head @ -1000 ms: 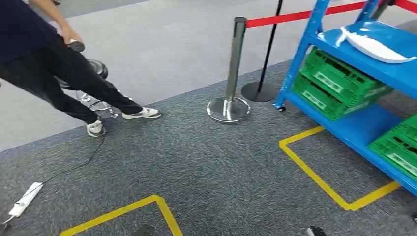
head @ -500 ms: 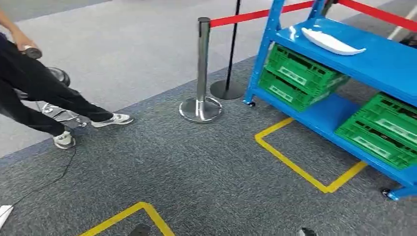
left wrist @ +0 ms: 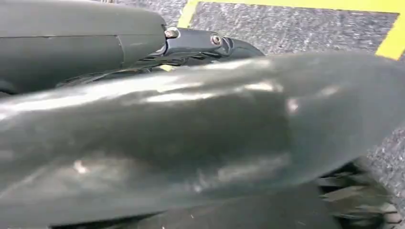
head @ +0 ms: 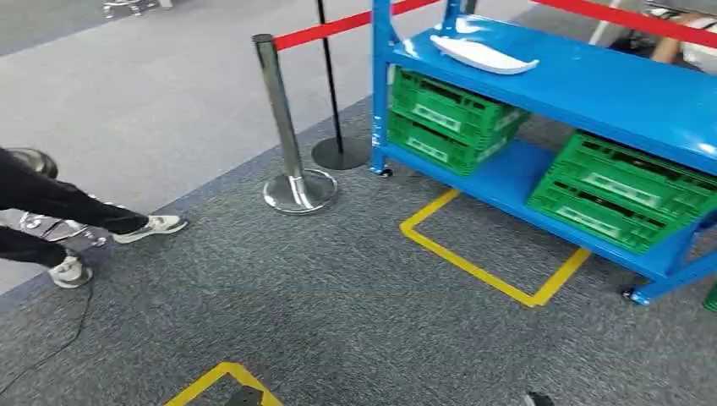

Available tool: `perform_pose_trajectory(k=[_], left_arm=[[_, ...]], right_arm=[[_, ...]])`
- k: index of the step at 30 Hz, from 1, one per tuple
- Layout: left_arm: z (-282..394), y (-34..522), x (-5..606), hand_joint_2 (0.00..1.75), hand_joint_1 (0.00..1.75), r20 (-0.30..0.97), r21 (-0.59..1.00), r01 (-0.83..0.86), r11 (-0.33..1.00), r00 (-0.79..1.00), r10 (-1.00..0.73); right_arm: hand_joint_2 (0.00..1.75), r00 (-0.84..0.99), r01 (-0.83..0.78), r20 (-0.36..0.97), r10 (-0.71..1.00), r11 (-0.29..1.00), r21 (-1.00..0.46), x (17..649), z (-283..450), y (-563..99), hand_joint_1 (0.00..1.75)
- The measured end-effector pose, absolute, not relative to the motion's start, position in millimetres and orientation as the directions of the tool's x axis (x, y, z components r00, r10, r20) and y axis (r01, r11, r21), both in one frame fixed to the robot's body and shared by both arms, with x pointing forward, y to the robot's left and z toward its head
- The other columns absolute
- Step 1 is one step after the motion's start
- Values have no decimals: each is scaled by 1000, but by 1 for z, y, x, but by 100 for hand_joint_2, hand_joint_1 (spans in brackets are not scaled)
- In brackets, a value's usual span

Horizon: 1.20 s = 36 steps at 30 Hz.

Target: Take the parts from the cabinet and place them on the table.

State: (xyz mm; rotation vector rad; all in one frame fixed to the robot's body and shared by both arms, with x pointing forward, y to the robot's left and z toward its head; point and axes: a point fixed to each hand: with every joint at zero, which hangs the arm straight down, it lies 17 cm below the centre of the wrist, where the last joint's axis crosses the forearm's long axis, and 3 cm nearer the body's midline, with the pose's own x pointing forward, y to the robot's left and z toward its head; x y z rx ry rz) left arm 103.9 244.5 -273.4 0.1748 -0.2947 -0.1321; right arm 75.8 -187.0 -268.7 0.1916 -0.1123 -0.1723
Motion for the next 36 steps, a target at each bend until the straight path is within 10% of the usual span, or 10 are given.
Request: perform_pose_trajectory(k=[36], left_arm=[[-273,242,107,0,0,286,183,85,979,948,-136]], right_arm=[[0,980,152,93,-175,966,210,74,-268,-184,0]])
